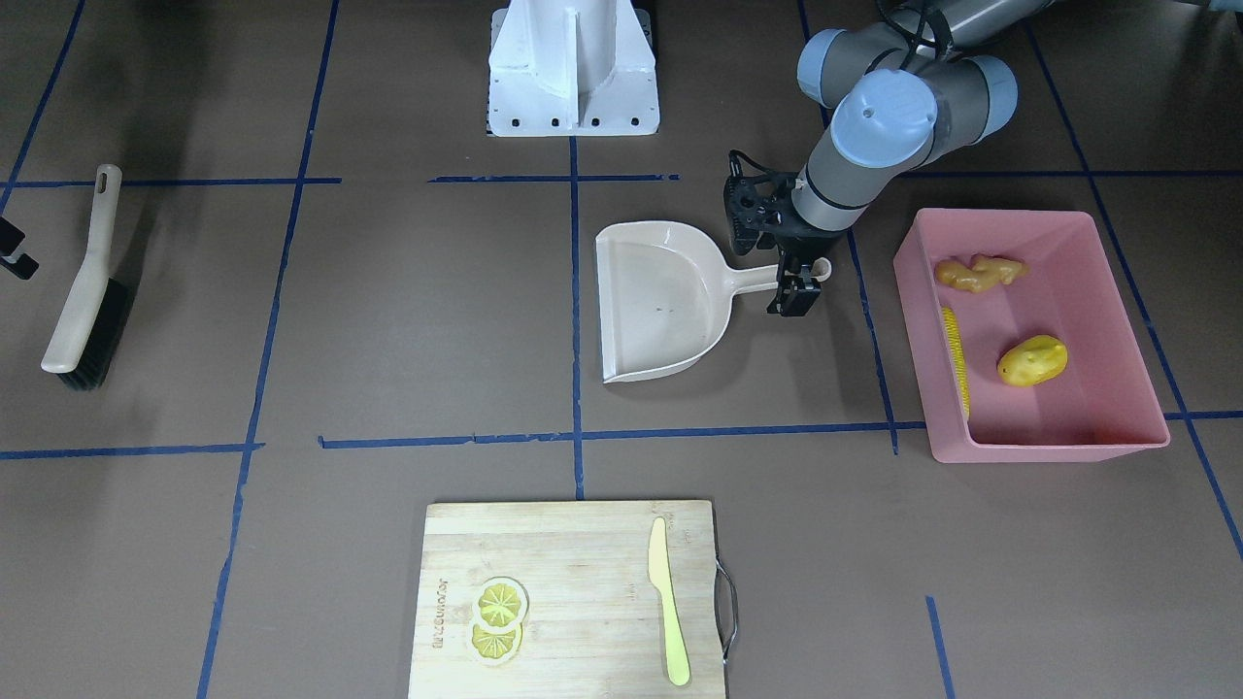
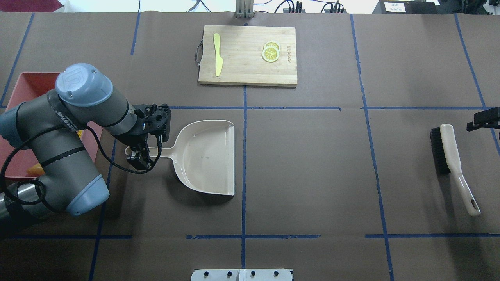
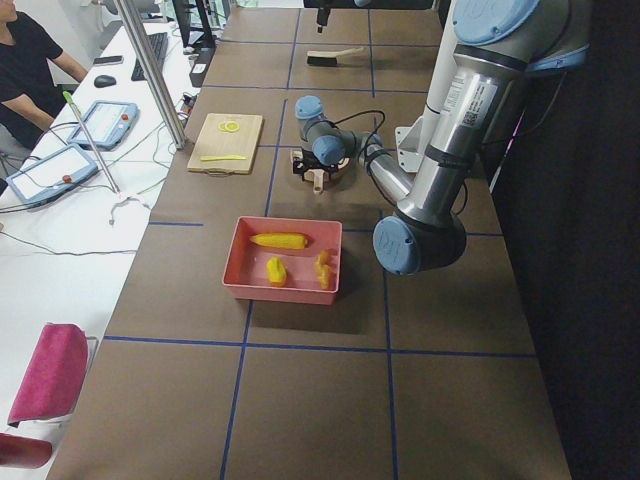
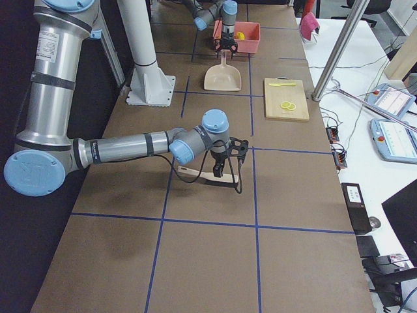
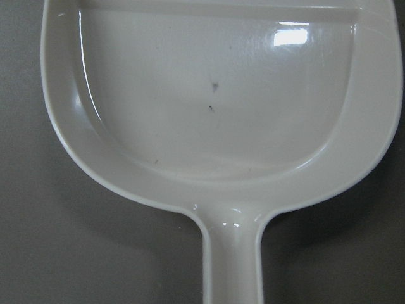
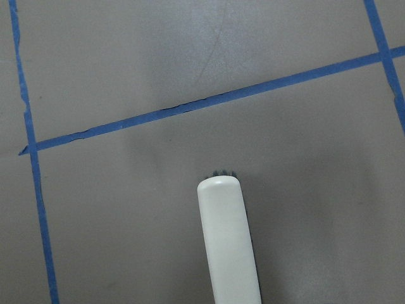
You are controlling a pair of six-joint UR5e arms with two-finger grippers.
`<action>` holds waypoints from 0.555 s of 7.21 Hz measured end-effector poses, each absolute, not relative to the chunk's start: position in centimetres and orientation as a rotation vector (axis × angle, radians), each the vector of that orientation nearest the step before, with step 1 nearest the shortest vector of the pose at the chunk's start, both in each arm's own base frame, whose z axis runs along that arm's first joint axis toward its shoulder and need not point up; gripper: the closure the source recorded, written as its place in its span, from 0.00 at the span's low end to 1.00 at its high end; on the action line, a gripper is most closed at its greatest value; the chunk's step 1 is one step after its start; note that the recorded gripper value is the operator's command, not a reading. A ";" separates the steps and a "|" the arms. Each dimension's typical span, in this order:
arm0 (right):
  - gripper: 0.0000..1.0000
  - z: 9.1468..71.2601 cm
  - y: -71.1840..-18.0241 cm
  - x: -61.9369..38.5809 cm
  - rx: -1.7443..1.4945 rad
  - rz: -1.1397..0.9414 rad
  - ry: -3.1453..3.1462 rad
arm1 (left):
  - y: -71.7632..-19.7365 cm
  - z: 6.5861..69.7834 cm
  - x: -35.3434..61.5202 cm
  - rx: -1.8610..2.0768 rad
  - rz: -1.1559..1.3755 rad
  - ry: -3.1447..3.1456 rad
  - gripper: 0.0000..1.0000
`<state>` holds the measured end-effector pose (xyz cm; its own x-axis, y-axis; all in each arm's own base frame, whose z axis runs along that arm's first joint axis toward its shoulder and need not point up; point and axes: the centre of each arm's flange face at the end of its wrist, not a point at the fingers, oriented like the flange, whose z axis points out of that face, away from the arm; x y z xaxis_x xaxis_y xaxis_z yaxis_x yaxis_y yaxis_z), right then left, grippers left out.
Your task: Sweep and dump trash into bin
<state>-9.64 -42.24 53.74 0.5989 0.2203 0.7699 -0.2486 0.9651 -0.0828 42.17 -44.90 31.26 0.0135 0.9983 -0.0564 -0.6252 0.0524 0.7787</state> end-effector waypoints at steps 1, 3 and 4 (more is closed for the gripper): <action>0.00 53.7 -42.3 -9.6 0.035 0.272 -0.890 | -44.8 29.4 39.7 0.639 1.384 0.719 0.01; 0.00 53.4 -42.2 -9.5 0.035 0.270 -0.901 | -43.8 26.4 34.0 0.569 1.310 0.685 0.00; 0.00 53.2 -42.3 -9.4 0.036 0.271 -0.904 | -43.1 24.9 30.8 0.588 1.278 0.676 0.00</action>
<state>-9.38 -42.25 53.18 0.5866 0.2171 0.7802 -0.2477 0.9653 -0.0824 30.76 -43.06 24.91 0.1510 0.9803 -0.1276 -0.6572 0.1960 0.7278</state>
